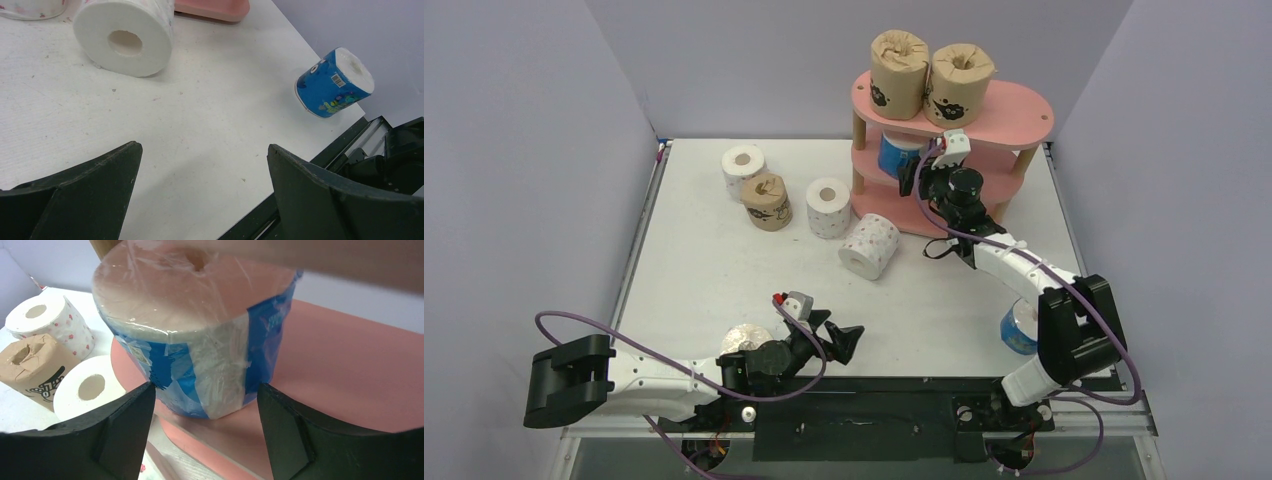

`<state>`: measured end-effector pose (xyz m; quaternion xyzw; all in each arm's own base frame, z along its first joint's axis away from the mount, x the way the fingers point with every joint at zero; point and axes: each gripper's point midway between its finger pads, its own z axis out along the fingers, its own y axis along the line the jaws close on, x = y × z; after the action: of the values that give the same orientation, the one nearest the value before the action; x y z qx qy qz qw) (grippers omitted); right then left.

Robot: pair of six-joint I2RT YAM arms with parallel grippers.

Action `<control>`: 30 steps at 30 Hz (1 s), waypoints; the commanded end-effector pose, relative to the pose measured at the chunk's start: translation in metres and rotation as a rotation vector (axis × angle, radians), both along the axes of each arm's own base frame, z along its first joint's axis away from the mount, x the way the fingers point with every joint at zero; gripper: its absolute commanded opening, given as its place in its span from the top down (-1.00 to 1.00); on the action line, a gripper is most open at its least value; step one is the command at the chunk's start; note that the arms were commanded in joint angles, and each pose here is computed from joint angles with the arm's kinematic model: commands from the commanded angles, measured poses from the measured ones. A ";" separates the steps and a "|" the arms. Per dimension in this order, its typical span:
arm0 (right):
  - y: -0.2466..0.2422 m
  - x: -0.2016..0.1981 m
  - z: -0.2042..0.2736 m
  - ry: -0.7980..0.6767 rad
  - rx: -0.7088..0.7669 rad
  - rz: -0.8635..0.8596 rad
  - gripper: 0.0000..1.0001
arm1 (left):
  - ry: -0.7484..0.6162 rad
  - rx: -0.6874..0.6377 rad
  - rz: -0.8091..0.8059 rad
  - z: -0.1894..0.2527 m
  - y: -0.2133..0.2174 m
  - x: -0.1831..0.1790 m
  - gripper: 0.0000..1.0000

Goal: Place and organize the paper towels onto the shelf
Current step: Move the paper towel to the shelf.

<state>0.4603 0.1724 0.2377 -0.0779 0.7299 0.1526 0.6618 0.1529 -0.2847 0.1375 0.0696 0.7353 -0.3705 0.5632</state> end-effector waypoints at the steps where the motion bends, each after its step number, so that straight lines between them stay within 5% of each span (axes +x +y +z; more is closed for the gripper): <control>1: 0.009 0.013 0.024 -0.074 0.014 0.017 -0.40 | -0.021 -0.029 0.017 0.013 -0.002 0.003 -0.93; 30: 0.052 0.019 0.021 -0.055 0.030 0.104 -0.40 | -0.024 -0.023 0.023 0.010 -0.002 0.005 -0.93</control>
<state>0.4772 0.2099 0.2496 -0.1010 0.7110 0.1765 0.6731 0.1546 -0.2834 0.1316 0.0750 0.7395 -0.3570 0.5657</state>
